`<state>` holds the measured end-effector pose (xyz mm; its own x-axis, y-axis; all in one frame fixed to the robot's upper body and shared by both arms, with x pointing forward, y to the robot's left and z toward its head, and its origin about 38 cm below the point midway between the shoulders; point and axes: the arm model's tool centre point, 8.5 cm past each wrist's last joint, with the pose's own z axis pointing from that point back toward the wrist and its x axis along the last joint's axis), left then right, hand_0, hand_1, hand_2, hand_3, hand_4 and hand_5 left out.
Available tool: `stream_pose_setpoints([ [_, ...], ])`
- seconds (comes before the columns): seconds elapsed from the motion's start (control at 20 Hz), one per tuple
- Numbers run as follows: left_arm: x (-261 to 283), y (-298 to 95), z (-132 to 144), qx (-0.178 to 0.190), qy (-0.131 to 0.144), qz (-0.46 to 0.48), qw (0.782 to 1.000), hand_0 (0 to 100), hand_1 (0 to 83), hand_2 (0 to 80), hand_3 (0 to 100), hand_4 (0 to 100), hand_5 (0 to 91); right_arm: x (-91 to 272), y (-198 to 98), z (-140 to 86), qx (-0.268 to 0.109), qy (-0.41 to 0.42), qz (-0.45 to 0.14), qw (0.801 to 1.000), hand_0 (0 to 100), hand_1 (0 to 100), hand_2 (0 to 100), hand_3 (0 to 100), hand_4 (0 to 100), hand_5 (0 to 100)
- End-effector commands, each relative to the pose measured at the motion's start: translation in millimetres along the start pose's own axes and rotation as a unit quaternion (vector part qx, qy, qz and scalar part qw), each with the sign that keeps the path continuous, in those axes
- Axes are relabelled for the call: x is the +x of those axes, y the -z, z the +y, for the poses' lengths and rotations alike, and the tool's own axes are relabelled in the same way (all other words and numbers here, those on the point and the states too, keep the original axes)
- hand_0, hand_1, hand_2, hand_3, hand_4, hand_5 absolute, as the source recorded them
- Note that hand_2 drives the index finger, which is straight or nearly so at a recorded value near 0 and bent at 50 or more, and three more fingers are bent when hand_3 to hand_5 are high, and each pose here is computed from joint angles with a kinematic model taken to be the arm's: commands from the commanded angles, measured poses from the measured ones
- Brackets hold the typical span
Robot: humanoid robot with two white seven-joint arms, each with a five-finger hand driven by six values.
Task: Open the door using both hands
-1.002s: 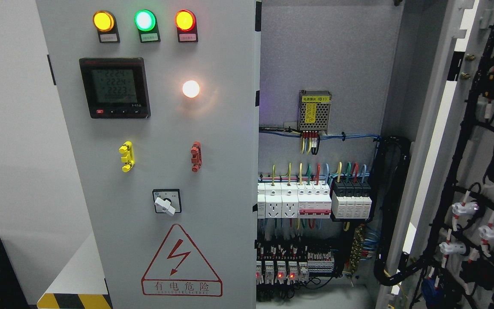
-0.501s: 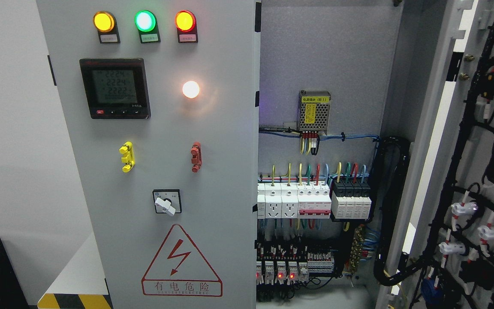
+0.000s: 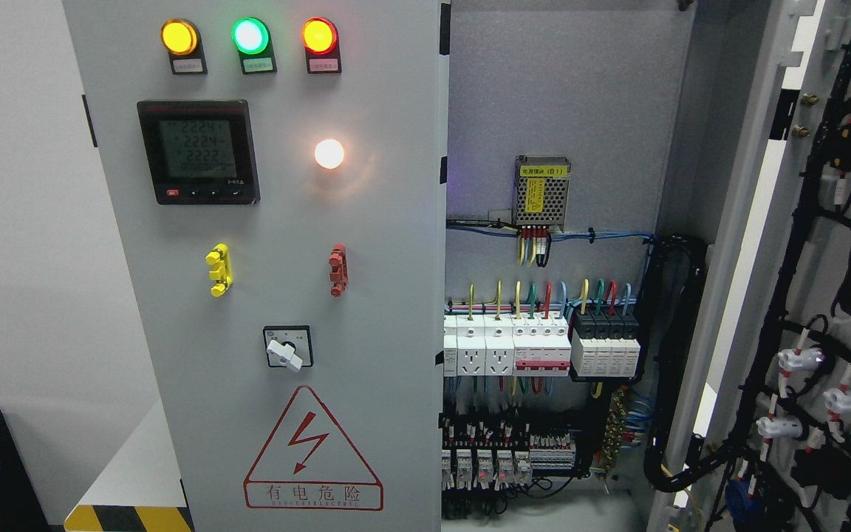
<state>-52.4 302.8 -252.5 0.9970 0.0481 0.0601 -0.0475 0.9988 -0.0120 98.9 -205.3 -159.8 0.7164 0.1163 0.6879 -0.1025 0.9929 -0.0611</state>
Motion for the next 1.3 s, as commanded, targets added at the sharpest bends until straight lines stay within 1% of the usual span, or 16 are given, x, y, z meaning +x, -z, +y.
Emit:
stream_pose_setpoints([
  [0.0, -2, 0, -4, -0.004, 0.008, 0.003, 1.0, 0, 0.0, 0.0, 0, 0, 0.0, 177, -42, -2, 0.031, -0.014, -0.264, 0.964, 0, 0, 0, 0, 0, 0],
  [0.1, -2, 0, -4, -0.006, 0.015, 0.005, 1.0, 0, 0.0, 0.0, 0, 0, 0.0, 194, -54, -3, 0.04, -0.027, -0.292, 0.955, 0, 0, 0, 0, 0, 0],
  [0.35, -3, 1, -7, -0.009, 0.016, 0.007, 1.0, 0, 0.0, 0.0, 0, 0, 0.0, 224, -80, -6, 0.05, -0.038, -0.344, 0.937, 0, 0, 0, 0, 0, 0],
  [0.5, -4, 0, -7, -0.009, 0.016, 0.008, 1.0, 0, 0.0, 0.0, 0, 0, 0.0, 244, -94, 2, 0.065, -0.037, -0.378, 0.923, 0, 0, 0, 0, 0, 0],
  [0.65, -4, 0, -7, -0.008, 0.014, 0.008, 1.0, 0, 0.0, 0.0, 0, 0, 0.0, 256, -107, 7, 0.081, -0.043, -0.405, 0.91, 0, 0, 0, 0, 0, 0],
  [0.75, -4, 0, -7, -0.007, 0.006, 0.007, 1.0, 0, 0.0, 0.0, 0, 0, 0.0, 265, -112, 9, 0.086, -0.037, -0.444, 0.891, 0, 0, 0, 0, 0, 0],
  [0.8, -4, 0, -6, -0.006, 0.0, 0.006, 1.0, 0, 0.0, 0.0, 0, 0, 0.0, 271, -116, 9, 0.088, -0.034, -0.468, 0.879, 0, 0, 0, 0, 0, 0],
  [0.9, -3, 0, -5, -0.004, -0.003, 0.005, 1.0, 0, 0.0, 0.0, 0, 0, 0.0, 281, -123, 9, 0.091, -0.028, -0.51, 0.855, 0, 0, 0, 0, 0, 0],
  [1.25, 1, 1, -3, -0.001, -0.013, 0.0, 1.0, 0, 0.0, 0.0, 0, 0, 0.0, 317, -125, 14, 0.095, -0.026, -0.561, 0.822, 0, 0, 0, 0, 0, 0],
])
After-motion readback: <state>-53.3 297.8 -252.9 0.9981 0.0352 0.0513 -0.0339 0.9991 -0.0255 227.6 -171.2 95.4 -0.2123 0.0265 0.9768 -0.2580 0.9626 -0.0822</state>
